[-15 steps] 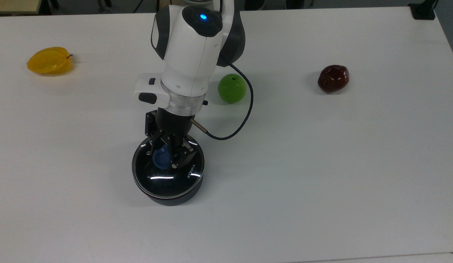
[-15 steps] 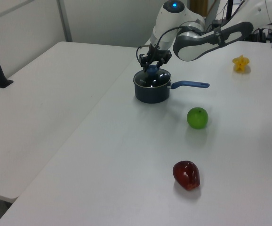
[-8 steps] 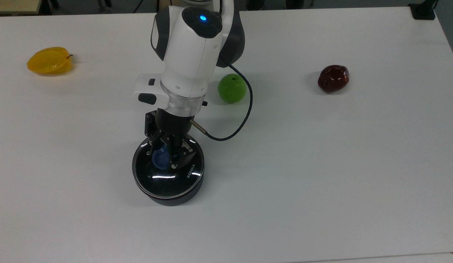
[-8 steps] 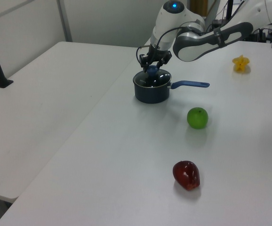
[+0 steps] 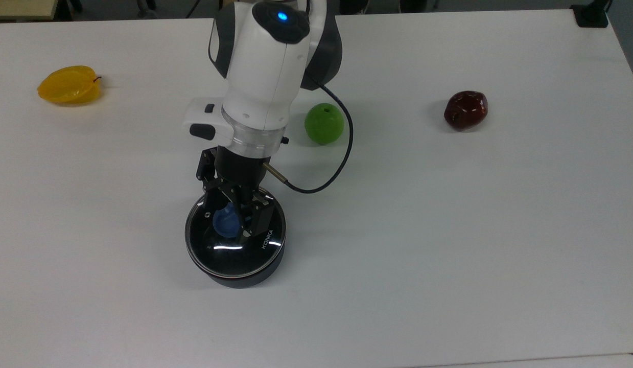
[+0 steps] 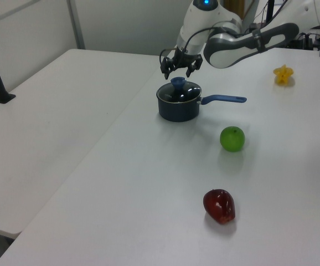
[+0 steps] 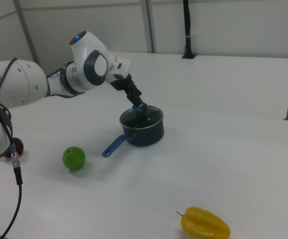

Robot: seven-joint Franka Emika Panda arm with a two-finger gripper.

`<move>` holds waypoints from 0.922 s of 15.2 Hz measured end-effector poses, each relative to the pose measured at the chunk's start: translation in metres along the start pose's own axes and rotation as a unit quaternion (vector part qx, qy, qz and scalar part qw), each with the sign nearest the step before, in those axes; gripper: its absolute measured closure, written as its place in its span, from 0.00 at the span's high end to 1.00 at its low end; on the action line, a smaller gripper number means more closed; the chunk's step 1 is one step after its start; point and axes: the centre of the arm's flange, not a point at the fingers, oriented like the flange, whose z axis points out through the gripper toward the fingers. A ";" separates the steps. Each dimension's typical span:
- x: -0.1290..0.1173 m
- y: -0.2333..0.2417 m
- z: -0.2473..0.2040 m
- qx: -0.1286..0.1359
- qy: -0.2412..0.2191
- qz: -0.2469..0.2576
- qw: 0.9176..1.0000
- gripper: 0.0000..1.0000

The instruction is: Close lid

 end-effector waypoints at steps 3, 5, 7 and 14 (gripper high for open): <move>0.017 0.003 -0.032 0.007 0.008 0.012 1.000 1.00; 0.025 0.010 -0.050 0.003 -0.007 0.012 1.000 1.00; 0.033 0.021 -0.070 0.004 -0.051 -0.002 0.999 1.00; 0.070 0.118 -0.177 0.019 -0.236 -0.163 0.958 1.00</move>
